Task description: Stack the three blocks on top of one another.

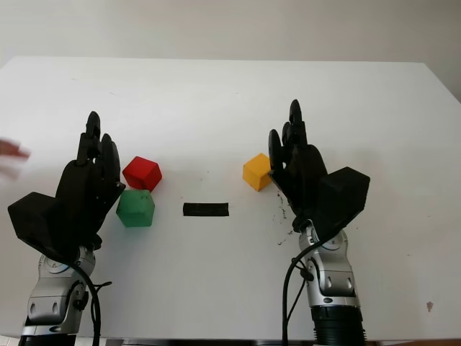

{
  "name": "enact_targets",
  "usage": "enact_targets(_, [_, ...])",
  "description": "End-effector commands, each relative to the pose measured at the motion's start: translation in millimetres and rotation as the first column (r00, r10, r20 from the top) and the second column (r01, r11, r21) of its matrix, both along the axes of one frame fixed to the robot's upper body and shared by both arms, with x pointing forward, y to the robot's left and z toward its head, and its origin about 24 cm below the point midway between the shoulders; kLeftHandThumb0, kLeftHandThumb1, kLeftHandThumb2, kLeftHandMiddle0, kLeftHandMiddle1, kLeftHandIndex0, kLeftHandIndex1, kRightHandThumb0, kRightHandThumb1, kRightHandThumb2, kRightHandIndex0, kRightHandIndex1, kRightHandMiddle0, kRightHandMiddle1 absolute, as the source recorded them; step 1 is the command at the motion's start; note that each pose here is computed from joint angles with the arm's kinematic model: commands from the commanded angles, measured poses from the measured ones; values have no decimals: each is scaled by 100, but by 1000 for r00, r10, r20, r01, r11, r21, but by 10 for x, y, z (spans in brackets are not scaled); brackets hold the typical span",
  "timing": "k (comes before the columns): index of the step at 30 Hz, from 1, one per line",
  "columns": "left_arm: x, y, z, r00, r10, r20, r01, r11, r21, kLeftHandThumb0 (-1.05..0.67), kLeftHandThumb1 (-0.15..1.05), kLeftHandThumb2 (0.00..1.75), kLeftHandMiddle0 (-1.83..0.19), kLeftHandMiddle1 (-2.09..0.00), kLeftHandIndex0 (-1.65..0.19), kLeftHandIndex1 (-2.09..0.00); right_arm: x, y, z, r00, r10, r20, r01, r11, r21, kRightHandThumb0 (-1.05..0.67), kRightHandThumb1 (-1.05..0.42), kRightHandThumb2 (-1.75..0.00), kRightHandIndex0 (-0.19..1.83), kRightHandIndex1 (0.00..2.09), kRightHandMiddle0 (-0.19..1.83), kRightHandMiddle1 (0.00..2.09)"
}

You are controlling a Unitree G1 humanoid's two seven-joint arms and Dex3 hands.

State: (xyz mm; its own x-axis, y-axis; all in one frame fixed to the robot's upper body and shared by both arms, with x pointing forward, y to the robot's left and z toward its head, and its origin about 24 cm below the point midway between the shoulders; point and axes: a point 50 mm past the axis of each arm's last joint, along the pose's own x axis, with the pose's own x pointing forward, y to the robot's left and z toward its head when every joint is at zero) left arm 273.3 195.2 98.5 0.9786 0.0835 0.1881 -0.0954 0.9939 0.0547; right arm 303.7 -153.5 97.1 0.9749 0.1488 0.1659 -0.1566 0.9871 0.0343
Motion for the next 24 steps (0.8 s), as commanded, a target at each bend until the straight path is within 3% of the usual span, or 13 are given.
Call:
enact_targets(1, [-11, 16, 51, 1000, -1, 28, 0, 1000, 9, -60, 105, 72, 14, -5, 15, -5, -8, 5, 40, 1000, 3, 24, -3, 1000, -2, -70, -105, -60, -19, 0, -19, 0])
enact_targets(15, [-10, 103, 157, 998, 20, 54, -24, 996, 82, -63, 105, 68, 11, -7, 12, -7, 30, 37, 41, 999, 36, 28, -36, 999, 0, -71, -105, -61, -19, 0, -19, 0])
enact_targets(20, [13, 320, 613, 981, 47, 189, -99, 957, 272, -57, 105, 45, -9, -15, -3, -15, 18, 43, 86, 998, 42, 50, -42, 999, -5, -71, -105, -62, -19, 0, -19, 0])
enact_targets(24, [88, 500, 1045, 971, -15, 240, -96, 889, 448, -49, 103, 14, -33, -26, -31, -35, 13, 32, 124, 996, 50, 72, -50, 999, -1, -71, -105, -62, -19, 0, -19, 0])
